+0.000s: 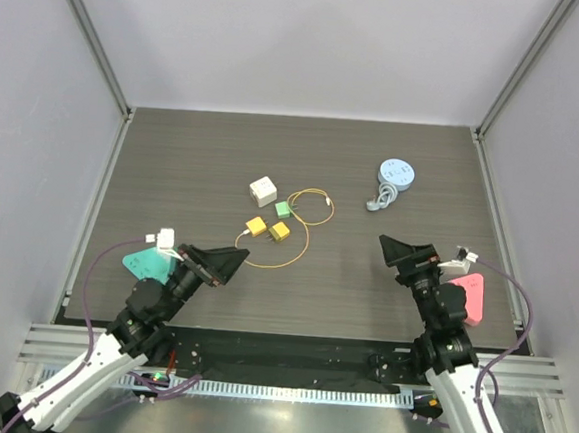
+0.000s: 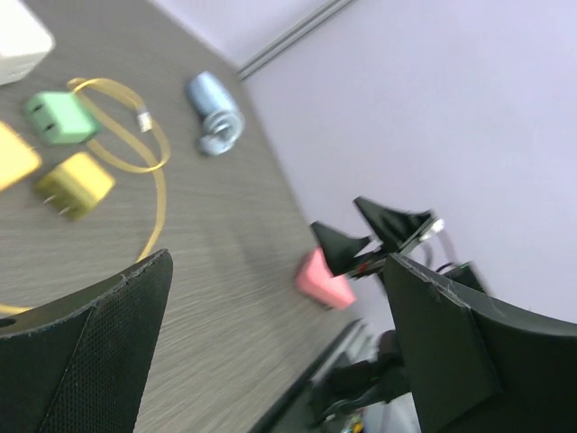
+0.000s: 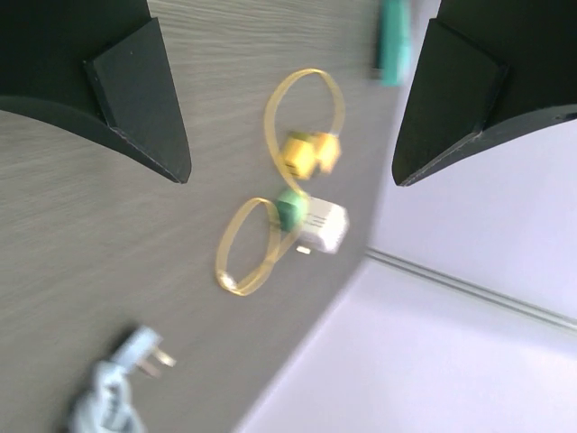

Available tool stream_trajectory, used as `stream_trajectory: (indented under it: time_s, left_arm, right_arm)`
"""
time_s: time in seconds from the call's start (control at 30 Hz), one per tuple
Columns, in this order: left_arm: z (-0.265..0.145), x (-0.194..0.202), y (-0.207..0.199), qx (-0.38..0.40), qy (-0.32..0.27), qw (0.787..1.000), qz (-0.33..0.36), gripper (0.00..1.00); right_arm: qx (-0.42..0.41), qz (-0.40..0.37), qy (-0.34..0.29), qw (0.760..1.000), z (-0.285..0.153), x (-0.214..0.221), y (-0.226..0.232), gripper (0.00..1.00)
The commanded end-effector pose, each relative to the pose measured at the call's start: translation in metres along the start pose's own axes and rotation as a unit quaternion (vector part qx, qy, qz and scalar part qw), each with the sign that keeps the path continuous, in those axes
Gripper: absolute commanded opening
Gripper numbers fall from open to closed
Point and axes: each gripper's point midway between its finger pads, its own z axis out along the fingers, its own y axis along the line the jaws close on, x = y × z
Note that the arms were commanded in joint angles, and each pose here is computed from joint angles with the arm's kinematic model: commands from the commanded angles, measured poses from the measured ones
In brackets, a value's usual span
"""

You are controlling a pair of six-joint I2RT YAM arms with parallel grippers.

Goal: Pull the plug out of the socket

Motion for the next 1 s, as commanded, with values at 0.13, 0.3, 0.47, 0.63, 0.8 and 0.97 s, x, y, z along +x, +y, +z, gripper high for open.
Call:
stream_trajectory:
  time_s: [0.13, 0.3, 0.47, 0.63, 0.8, 0.97]
  left_arm:
    - [-0.008, 0.002, -0.006, 0.053, -0.019, 0.996, -0.064, 1.0]
    - [-0.009, 0.012, 0.004, 0.03, 0.002, 0.997, -0.074, 1.0]
    - [-0.012, 0.018, 0.004, 0.029, 0.017, 0.997, -0.076, 1.0]
    - [-0.012, 0.02, 0.002, 0.032, 0.023, 0.996, -0.082, 1.0]
    - [-0.013, 0.021, -0.003, 0.043, 0.029, 0.995, -0.089, 1.0]
    - [-0.018, 0.014, -0.033, 0.108, 0.033, 0.988, -0.11, 1.0]
  right_arm:
    - [0.037, 0.111, 0.097, 0.988, -0.012, 0.058, -0.037, 1.0]
    - [0.076, 0.114, 0.109, 0.985, -0.014, 0.069, -0.058, 1.0]
    - [0.074, 0.09, 0.102, 0.988, -0.015, 0.066, -0.061, 1.0]
    - [0.093, 0.079, 0.108, 0.987, -0.019, 0.071, -0.071, 1.0]
    - [0.053, 0.074, 0.12, 0.989, -0.019, 0.072, -0.055, 1.0]
    - [-0.05, 0.082, 0.134, 0.986, -0.02, 0.066, -0.009, 1.0]
